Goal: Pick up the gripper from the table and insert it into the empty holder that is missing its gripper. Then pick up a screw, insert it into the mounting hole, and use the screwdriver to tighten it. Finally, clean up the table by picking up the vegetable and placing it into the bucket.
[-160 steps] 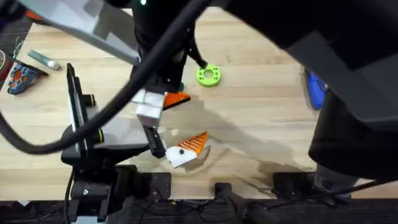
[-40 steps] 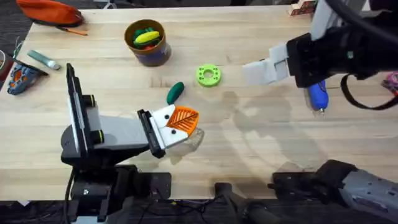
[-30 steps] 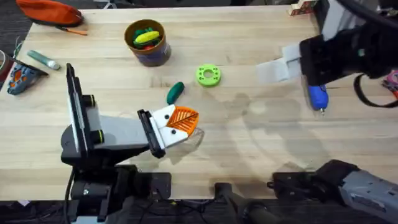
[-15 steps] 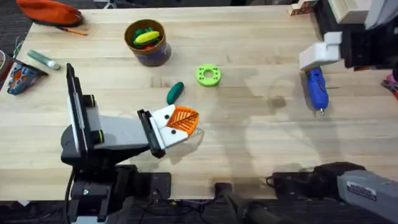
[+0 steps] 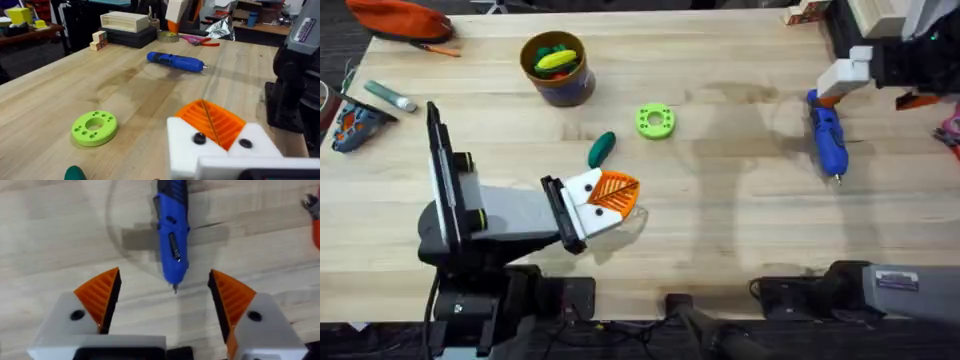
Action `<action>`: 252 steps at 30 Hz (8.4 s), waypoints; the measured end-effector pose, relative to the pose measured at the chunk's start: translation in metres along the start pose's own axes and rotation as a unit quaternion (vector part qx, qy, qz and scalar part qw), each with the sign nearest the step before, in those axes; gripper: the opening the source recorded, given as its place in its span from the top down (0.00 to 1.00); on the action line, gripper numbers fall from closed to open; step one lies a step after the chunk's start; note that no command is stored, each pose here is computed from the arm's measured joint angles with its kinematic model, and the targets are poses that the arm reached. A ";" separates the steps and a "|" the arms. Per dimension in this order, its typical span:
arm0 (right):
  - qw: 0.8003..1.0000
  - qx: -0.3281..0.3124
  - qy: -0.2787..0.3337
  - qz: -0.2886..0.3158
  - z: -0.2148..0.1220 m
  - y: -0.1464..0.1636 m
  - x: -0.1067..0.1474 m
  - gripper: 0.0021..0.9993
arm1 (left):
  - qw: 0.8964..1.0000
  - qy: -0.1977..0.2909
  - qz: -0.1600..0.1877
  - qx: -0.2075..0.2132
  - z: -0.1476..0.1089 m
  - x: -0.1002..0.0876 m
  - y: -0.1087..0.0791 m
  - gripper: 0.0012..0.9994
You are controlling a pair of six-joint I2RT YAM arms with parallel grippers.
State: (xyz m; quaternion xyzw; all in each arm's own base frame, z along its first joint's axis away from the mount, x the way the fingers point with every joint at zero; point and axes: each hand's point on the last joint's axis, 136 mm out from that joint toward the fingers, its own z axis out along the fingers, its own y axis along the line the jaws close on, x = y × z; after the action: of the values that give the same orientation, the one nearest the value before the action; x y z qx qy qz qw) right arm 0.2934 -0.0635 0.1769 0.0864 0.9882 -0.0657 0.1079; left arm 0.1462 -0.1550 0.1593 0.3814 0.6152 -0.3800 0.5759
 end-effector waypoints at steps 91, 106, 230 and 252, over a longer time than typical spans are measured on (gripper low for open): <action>0.992 -0.032 0.109 -0.055 0.151 -0.007 -0.025 0.02 | 1.000 0.000 0.000 0.000 0.000 0.000 0.000 0.99; 0.992 -0.040 0.111 -0.055 0.151 -0.005 -0.023 0.25 | 1.000 0.000 0.000 0.000 0.000 0.000 0.000 0.99; 0.657 -0.434 -0.515 -0.339 -0.269 0.165 0.008 0.97 | 1.000 0.000 0.000 0.000 0.000 0.000 0.000 0.99; 0.506 -0.586 -0.461 -0.433 -0.260 0.271 0.019 0.98 | 1.000 0.000 0.000 0.000 0.000 0.000 0.000 0.99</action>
State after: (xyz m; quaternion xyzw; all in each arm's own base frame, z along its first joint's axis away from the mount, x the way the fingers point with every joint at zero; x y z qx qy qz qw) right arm 0.2729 0.2432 0.3946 -0.4776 0.5262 0.4594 0.5329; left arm 0.1462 -0.1550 0.1594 0.3815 0.6151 -0.3799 0.5760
